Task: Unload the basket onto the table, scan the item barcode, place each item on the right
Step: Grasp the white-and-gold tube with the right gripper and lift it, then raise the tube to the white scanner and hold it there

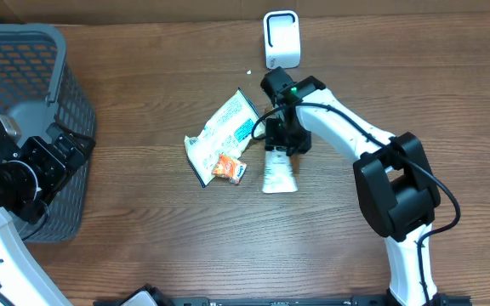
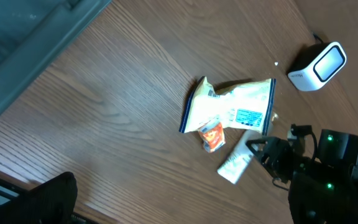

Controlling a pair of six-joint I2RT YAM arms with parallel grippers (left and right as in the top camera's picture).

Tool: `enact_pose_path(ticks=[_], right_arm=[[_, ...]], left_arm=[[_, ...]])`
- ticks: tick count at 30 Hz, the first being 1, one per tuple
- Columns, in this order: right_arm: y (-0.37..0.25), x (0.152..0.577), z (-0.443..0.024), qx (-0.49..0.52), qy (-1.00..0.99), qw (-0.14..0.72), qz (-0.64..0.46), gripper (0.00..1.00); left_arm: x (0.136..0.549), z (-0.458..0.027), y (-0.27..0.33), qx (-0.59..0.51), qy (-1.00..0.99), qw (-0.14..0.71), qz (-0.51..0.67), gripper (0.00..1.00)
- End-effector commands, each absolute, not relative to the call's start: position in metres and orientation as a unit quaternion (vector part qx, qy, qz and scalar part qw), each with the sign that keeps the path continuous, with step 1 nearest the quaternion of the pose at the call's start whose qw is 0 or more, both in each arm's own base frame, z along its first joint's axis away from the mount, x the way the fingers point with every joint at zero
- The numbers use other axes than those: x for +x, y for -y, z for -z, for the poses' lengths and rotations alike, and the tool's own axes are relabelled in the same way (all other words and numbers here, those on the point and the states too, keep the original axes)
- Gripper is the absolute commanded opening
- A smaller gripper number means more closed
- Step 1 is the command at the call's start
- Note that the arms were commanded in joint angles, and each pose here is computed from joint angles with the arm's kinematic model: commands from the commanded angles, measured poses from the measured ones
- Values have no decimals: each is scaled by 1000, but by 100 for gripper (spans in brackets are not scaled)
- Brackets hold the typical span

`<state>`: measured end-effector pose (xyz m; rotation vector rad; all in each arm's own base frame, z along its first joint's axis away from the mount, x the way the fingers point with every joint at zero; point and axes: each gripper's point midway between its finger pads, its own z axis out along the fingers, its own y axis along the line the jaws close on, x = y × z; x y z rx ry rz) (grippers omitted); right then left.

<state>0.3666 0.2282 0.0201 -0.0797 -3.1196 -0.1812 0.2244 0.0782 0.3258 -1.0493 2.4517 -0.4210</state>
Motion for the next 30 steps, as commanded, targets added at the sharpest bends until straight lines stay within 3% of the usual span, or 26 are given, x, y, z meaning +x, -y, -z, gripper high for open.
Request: enact_pose_path(ticks=[1,6,11,17,19,24,30], right_arm=[[-186,384,-26,-60,998,-20,5,53],[-186,385,-26,-2,999,-3,43,65],[-190,391,-25,108,993,-21,47,66],[-189,390,-11,122,992,-9,42,64],[-189,389,-7,110,993,-5,40,60],[-188,392,-7,85,996,-11,37,29],[-190,402,-16,64,997,-23,42,19]], left_arm=[[225,-325,-76,-366,-892,219,152,100],[225,-325,-76,-366,-892,219,152,100],[225,-325,-76,-366,-892,219,152,100],[225,-325,-76,-366,-892,219,152,100],[225,-325,-76,-366,-892,219,152,100],[225,-325,-76,-366,-892,219,152,100],[225,-325,-76,-366,-892,219,152,100]])
